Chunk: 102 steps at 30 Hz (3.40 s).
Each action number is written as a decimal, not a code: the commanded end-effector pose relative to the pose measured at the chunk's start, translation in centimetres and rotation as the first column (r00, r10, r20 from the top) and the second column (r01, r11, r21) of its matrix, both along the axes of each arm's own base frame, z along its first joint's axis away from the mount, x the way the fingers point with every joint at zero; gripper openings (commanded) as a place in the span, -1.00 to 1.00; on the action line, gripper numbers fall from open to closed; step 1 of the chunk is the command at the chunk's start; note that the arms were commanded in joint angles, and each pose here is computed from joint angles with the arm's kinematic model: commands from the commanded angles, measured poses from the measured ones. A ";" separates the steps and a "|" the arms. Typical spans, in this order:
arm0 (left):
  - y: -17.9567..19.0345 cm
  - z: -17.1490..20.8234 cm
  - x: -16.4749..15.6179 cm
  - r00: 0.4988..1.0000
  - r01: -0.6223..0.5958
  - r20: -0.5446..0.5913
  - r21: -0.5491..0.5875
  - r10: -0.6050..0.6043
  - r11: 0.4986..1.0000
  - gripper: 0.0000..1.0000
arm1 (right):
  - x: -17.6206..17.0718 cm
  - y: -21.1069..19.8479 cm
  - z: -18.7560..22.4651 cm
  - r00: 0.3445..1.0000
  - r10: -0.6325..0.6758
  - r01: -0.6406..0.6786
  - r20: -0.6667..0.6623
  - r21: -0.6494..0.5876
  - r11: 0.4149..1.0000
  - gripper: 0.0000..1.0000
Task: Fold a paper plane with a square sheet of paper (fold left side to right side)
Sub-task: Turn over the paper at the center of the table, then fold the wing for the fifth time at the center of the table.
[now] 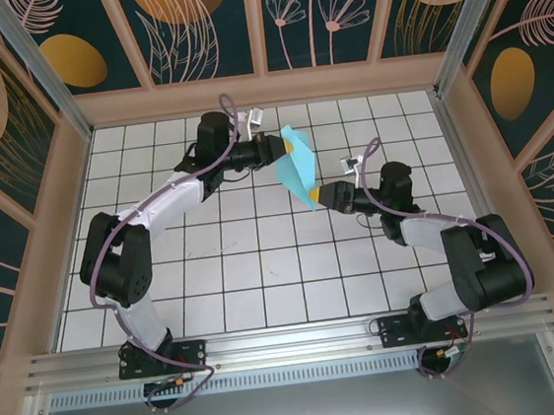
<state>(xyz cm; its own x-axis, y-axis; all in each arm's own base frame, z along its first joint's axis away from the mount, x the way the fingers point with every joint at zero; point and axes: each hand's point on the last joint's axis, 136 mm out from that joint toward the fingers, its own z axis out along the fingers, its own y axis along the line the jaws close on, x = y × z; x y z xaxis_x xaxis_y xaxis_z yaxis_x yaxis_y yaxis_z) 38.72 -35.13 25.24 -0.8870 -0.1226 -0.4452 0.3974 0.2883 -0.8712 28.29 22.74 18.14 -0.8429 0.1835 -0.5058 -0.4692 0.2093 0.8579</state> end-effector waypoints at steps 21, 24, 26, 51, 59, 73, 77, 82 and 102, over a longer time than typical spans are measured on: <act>-0.2 2.1 -2.5 0.995 0.096 -0.001 -0.100 -0.096 0.990 -0.49 | 0.1 1.9 4.2 0.993 0.057 -0.062 0.103 0.053 0.997 -0.34; 1.0 1.9 -1.8 0.999 0.038 0.034 -0.027 -0.037 0.999 -0.21 | 0.4 1.8 3.5 0.995 0.037 -0.038 0.091 0.006 0.999 -0.41; 3.1 2.0 -1.2 0.998 -0.032 0.062 0.027 0.030 0.999 -0.12 | 0.8 1.6 2.7 0.997 0.012 -0.008 0.079 -0.050 0.999 -0.46; 25.8 5.6 -4.8 0.514 -0.857 0.522 0.267 0.681 0.442 0.51 | 3.2 1.8 -3.8 0.861 0.159 0.506 0.483 -0.781 -0.367 -0.63; 25.9 5.4 -5.0 0.514 -0.857 0.521 0.270 0.681 0.439 0.51 | 3.4 3.9 -9.4 0.878 0.289 0.477 0.382 -0.743 -0.470 -0.63; 25.0 4.3 -4.8 0.558 -0.829 0.503 0.290 0.660 0.478 0.54 | 0.1 7.0 -13.7 0.915 0.329 0.351 0.235 -0.865 -0.358 0.04; 24.2 4.1 -4.7 0.587 -0.807 0.490 0.293 0.644 0.513 0.63 | -1.7 8.2 -12.2 0.924 0.312 0.299 0.222 -0.927 -0.225 0.36; 22.6 3.1 -4.3 0.645 -0.761 0.435 0.299 0.628 0.575 0.68 | -3.7 8.2 -7.8 0.933 0.253 0.271 0.257 -0.963 -0.019 0.73; 6.7 -13.9 -3.7 0.972 -0.188 -0.071 0.334 0.224 0.924 0.57 | 2.5 -3.2 2.1 0.926 -0.296 0.369 0.234 -0.398 0.840 0.98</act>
